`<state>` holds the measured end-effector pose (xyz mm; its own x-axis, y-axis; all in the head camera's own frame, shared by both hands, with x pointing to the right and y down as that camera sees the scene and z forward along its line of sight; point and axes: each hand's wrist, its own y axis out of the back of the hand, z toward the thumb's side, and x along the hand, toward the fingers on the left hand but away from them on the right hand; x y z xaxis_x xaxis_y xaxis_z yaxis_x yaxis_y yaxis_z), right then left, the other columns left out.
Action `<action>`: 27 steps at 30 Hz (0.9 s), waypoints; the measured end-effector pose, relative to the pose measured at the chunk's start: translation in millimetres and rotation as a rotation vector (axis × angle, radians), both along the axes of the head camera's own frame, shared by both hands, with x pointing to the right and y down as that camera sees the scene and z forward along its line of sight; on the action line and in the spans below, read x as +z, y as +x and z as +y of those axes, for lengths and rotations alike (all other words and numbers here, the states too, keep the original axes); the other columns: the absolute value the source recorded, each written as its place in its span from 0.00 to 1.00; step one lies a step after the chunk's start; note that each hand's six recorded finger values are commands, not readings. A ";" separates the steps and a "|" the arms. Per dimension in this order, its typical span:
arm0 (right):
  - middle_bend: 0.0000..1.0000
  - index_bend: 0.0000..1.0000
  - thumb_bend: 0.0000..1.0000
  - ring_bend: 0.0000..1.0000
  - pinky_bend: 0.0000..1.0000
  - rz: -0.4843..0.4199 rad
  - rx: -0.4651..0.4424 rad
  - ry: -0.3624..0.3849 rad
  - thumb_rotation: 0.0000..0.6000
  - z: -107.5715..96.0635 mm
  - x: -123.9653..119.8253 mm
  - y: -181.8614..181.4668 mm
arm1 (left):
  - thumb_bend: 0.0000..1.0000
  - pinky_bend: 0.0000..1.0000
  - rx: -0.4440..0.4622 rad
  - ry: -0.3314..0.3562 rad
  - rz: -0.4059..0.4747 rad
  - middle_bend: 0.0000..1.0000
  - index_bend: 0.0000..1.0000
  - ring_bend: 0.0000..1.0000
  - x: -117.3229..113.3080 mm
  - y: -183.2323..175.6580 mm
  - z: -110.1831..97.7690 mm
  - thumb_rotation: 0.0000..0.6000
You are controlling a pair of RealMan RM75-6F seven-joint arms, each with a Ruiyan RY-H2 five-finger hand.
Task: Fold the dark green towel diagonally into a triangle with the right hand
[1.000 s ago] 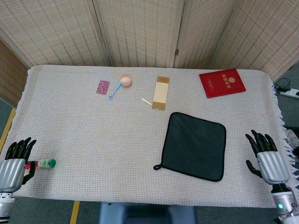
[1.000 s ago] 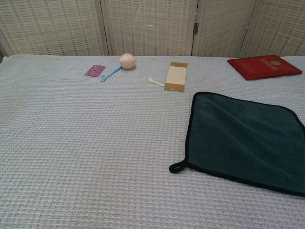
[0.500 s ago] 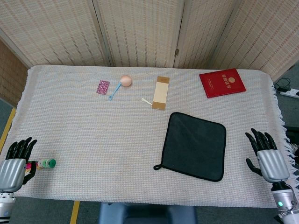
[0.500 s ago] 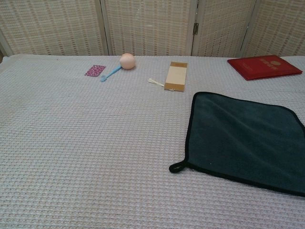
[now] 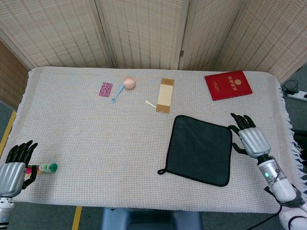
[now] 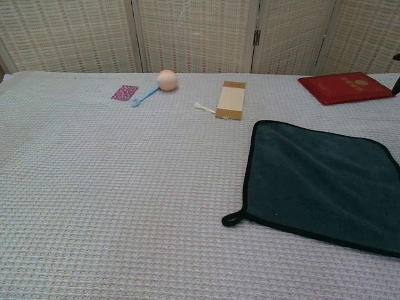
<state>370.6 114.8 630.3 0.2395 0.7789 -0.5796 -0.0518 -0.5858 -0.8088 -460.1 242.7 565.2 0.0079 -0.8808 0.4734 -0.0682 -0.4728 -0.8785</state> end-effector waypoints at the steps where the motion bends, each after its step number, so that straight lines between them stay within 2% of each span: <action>1: 0.00 0.34 0.42 0.01 0.00 0.006 0.002 -0.019 1.00 -6.5 5.4 -3.7 | 0.69 0.00 -0.002 0.002 0.001 0.06 0.06 0.00 -0.8 -0.7 -0.2 1.00; 5: 0.00 0.34 0.42 0.00 0.00 0.019 -0.009 -0.062 1.00 -40.8 30.5 -30.3 | 0.69 0.00 -0.011 0.003 0.002 0.06 0.06 0.00 -1.8 -4.0 -1.1 1.00; 10: 0.02 0.40 0.42 0.02 0.00 0.006 -0.036 -0.065 1.00 -67.0 55.7 -63.1 | 0.69 0.00 -0.022 0.003 0.004 0.06 0.06 0.00 -2.6 -8.1 -3.7 1.00; 19: 0.05 0.44 0.42 0.05 0.00 0.016 -0.066 -0.059 1.00 -91.9 96.6 -96.6 | 0.69 0.00 -0.044 0.004 0.000 0.06 0.06 0.00 -2.3 -14.9 -7.4 1.00; 27: 0.05 0.44 0.42 0.05 0.00 -0.006 -0.062 -0.096 1.00 -104.6 125.7 -126.8 | 0.68 0.00 -0.053 0.004 -0.006 0.06 0.05 0.00 -1.4 -19.1 -10.3 1.00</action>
<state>243.8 10.2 756.0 0.2890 0.7038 -0.6489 -0.0852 -0.6563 -0.7497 -479.2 232.3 563.8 -0.0423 -0.8818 0.4697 -0.0877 -0.4650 -0.8810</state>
